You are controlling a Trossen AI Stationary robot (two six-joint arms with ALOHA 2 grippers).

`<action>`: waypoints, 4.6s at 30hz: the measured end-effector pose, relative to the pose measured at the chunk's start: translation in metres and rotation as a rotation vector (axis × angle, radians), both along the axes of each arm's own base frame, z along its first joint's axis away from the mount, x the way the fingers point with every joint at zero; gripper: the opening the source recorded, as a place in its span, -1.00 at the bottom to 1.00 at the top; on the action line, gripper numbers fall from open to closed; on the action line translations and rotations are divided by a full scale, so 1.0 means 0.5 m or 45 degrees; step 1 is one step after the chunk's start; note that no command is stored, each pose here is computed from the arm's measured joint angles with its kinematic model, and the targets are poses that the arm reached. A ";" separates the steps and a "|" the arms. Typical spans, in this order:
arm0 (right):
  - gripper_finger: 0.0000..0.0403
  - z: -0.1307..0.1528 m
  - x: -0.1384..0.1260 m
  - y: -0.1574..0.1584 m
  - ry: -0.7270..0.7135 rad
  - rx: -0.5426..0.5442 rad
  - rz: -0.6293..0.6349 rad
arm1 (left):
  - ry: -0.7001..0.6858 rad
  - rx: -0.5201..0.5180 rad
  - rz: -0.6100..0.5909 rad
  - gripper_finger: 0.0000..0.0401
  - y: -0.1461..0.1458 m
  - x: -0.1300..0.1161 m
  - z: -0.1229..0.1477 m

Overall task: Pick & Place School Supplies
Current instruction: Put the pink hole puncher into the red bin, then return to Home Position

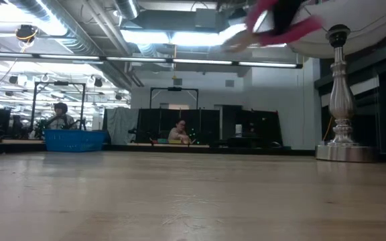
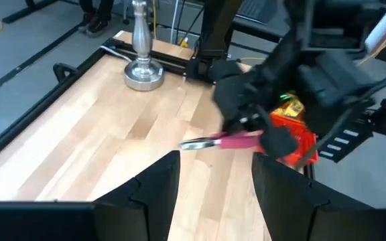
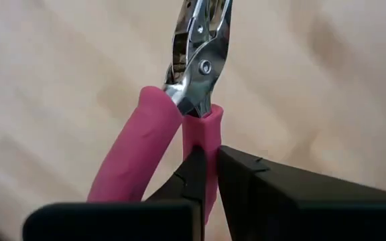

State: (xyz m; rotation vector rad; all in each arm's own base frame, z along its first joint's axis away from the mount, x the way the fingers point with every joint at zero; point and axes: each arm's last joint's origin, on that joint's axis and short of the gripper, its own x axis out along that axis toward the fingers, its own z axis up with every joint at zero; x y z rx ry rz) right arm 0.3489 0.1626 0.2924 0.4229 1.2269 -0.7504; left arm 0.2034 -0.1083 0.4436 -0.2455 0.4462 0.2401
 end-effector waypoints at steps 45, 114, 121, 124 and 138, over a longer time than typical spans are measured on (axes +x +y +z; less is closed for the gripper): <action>-0.90 -0.154 -0.279 0.339 0.166 0.280 -0.339 | 0.048 0.134 -0.056 -0.09 -0.012 -0.013 -0.006; -0.05 0.152 -0.238 0.136 -1.148 -0.274 -0.271 | -0.532 0.053 -0.074 -0.09 0.226 -0.249 -0.467; -0.05 0.149 -0.234 0.130 -1.100 -0.254 -0.291 | -0.496 0.169 -0.057 -0.09 0.233 -0.239 -0.493; -0.05 0.149 -0.226 0.121 -1.094 -0.267 -0.308 | -0.491 0.145 -0.086 -0.09 0.233 -0.229 -0.518; -0.05 0.146 -0.216 0.116 -1.015 -0.242 -0.295 | -0.592 0.033 -0.137 -0.09 0.230 -0.209 -0.556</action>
